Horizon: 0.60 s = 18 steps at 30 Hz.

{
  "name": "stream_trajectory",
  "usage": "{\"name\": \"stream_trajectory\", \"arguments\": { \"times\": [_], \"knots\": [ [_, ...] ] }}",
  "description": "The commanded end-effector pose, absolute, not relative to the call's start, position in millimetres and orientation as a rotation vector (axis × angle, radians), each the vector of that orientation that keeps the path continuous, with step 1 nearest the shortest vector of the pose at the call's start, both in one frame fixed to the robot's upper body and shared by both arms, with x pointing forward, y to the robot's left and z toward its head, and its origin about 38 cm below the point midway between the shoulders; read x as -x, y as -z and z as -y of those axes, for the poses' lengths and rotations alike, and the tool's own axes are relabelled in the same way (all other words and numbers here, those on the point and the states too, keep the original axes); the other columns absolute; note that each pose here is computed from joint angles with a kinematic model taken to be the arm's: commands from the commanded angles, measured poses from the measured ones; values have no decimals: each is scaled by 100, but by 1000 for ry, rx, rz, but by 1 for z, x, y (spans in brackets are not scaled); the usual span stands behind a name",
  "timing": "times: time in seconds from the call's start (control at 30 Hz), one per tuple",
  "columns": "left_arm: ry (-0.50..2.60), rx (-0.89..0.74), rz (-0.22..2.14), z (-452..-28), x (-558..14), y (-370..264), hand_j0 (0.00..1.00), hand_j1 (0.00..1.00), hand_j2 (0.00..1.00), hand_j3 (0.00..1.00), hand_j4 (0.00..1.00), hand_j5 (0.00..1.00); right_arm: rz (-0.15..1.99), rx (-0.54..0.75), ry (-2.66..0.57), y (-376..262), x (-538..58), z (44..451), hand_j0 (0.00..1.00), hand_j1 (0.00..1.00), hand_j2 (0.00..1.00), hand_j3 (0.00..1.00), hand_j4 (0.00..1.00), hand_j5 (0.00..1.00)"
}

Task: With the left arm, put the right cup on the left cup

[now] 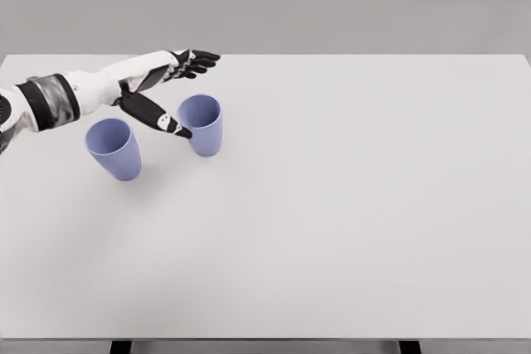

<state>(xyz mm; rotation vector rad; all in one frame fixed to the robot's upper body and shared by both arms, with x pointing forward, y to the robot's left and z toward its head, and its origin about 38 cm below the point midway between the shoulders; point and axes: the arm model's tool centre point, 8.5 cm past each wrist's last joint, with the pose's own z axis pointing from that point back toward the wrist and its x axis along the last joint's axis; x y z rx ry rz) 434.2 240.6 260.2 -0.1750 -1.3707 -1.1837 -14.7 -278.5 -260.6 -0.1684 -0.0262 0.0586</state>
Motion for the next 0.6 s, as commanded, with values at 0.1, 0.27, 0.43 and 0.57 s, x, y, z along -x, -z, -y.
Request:
{"name": "stream_trajectory", "arguments": {
  "times": [0.1, 0.27, 0.43, 0.57],
  "knots": [
    [1176, 177, 1332, -242, -437, -247, 100, 100, 100, 100, 100, 100, 26, 168, -58, 261, 15, 279, 100, 100, 100, 100, 100, 100],
    [1146, 178, 1320, -244, -445, -241, 100, 100, 100, 100, 100, 100, 26, 168, -58, 261, 15, 279, 100, 100, 100, 100, 100, 100],
    [1118, 189, 1315, -244, -452, -237, 100, 100, 100, 100, 100, 100, 26, 168, -58, 261, 15, 279, 100, 100, 100, 100, 100, 100],
    [1092, 205, 1303, -241, -458, -229, 100, 100, 100, 100, 100, 100, 26, 168, -58, 261, 15, 279, 100, 100, 100, 100, 100, 100]
  ]
}}
